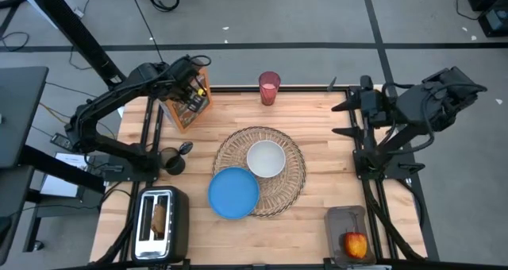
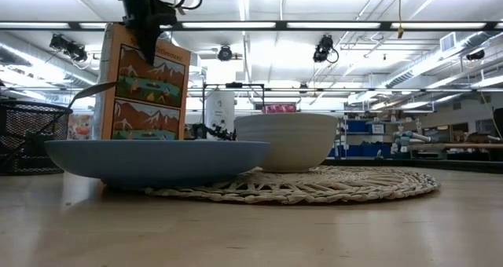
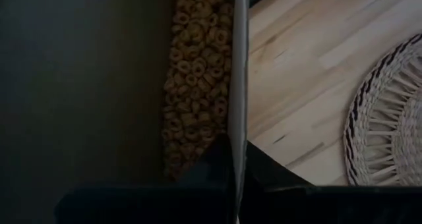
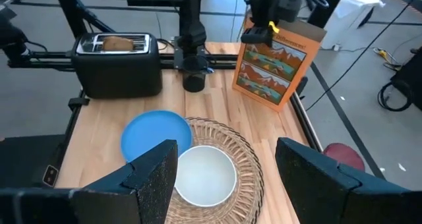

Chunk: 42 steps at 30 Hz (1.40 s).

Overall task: Arrange a breakfast setting
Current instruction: Pour the cereal into the white bowl

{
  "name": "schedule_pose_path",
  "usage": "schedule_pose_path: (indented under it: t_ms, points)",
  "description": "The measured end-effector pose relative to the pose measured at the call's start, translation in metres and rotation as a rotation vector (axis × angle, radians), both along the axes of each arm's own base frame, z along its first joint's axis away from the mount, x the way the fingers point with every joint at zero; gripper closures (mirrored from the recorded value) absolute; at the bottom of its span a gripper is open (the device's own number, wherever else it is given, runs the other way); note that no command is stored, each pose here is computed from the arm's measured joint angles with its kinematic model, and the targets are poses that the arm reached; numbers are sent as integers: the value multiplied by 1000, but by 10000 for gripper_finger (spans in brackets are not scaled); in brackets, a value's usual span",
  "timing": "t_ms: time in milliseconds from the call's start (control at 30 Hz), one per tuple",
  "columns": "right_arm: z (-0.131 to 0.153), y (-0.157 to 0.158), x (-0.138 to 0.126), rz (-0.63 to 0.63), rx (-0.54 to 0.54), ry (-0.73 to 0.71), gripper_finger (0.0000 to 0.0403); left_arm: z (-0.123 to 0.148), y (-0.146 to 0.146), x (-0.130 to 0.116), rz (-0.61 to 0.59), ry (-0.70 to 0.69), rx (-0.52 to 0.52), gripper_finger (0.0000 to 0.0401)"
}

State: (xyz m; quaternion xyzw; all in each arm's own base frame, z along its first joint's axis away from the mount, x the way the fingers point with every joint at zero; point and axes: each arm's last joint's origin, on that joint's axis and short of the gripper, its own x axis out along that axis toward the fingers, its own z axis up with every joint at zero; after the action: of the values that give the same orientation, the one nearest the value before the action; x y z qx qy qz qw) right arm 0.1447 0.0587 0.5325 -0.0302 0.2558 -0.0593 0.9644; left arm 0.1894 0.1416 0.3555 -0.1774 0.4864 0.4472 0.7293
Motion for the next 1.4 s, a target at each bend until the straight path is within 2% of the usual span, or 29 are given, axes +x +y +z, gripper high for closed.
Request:
schedule_pose_path:
  t_ms: [100, 200, 467, 733, 867, 1100, 1400]
  points:
    - [-5, -1, 5, -45, -2, 11, 141, 8, -2, -2, -10, -8, -5, 395]
    - [-11, -4, 10, -78, -9, 23, 132, 28, -7, -4, -52, -56, 8, 397]
    - [-22, -17, 21, -136, -60, 5, 70, 89, -34, -13, -211, -189, 49, 399]
    - [-42, -34, 35, -125, -78, -11, 23, 135, -74, -22, -474, -284, 133, 400]
    - [-62, -44, 50, -110, -77, -27, 11, 145, -92, -23, -623, -325, 139, 400]
    - [-108, -66, 92, -50, -16, -108, 3, 149, -116, -22, -790, -331, 128, 400]
    - [-168, -93, 150, 1, 94, -107, 3, 151, -131, -19, -854, -355, 157, 401]
